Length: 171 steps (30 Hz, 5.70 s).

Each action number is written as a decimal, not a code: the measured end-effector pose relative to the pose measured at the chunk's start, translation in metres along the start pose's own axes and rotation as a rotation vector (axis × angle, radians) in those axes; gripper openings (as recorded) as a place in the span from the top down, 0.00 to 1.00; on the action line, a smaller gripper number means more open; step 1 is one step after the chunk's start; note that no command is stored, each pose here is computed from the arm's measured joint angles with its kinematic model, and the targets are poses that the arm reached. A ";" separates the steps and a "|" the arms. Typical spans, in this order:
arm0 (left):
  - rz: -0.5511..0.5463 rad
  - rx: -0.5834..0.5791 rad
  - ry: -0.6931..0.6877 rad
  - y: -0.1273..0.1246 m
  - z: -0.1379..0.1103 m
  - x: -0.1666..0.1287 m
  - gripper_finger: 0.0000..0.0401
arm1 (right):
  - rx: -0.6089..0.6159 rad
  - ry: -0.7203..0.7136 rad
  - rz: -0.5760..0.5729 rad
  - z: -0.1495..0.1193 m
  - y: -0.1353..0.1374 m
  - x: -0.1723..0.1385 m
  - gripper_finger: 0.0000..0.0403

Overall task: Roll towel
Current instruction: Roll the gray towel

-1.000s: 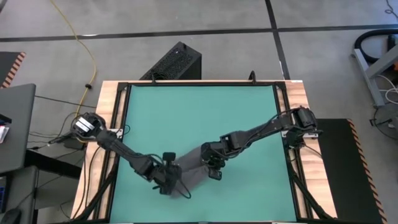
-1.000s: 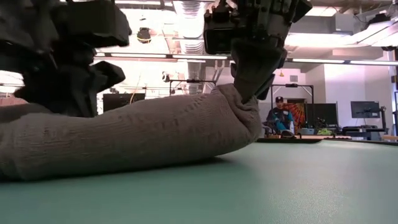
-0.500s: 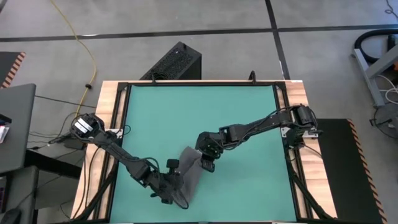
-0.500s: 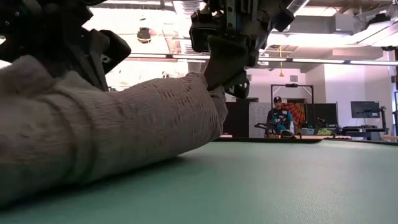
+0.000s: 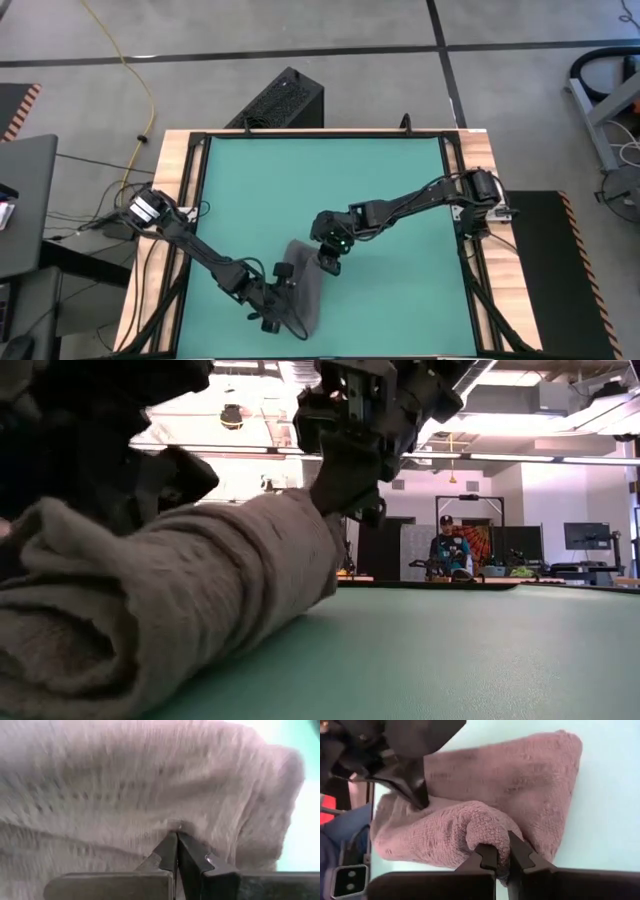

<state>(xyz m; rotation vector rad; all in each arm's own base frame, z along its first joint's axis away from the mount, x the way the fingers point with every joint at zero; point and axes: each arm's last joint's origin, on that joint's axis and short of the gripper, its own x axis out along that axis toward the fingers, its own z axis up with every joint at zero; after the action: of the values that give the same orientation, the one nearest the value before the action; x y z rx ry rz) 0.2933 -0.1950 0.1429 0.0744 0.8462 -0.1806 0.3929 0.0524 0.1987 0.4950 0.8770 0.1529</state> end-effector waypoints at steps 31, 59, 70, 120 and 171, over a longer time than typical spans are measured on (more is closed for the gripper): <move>0.439 0.357 0.028 -0.028 0.048 -0.041 1.00 | 0.027 -0.029 0.021 -0.003 -0.034 0.051 0.94; 0.268 0.118 -0.013 0.024 -0.015 0.011 1.00 | -0.142 -0.057 0.028 0.004 -0.027 0.036 0.78; 0.228 0.185 0.008 0.006 -0.030 0.007 1.00 | -0.623 0.004 0.030 0.007 -0.001 -0.026 0.77; 0.785 0.872 0.066 -0.060 0.010 -0.058 1.00 | -0.962 -0.251 -0.140 0.008 -0.051 0.084 0.62; 0.802 0.814 0.545 -0.021 -0.077 -0.046 1.00 | -1.142 -0.330 -0.271 0.013 0.039 0.020 0.63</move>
<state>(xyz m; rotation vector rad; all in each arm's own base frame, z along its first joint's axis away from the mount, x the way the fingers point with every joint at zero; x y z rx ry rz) 0.2030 -0.1988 0.1271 1.2518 1.1711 0.2794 0.4187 0.0882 0.2099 -0.6499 0.4110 0.2825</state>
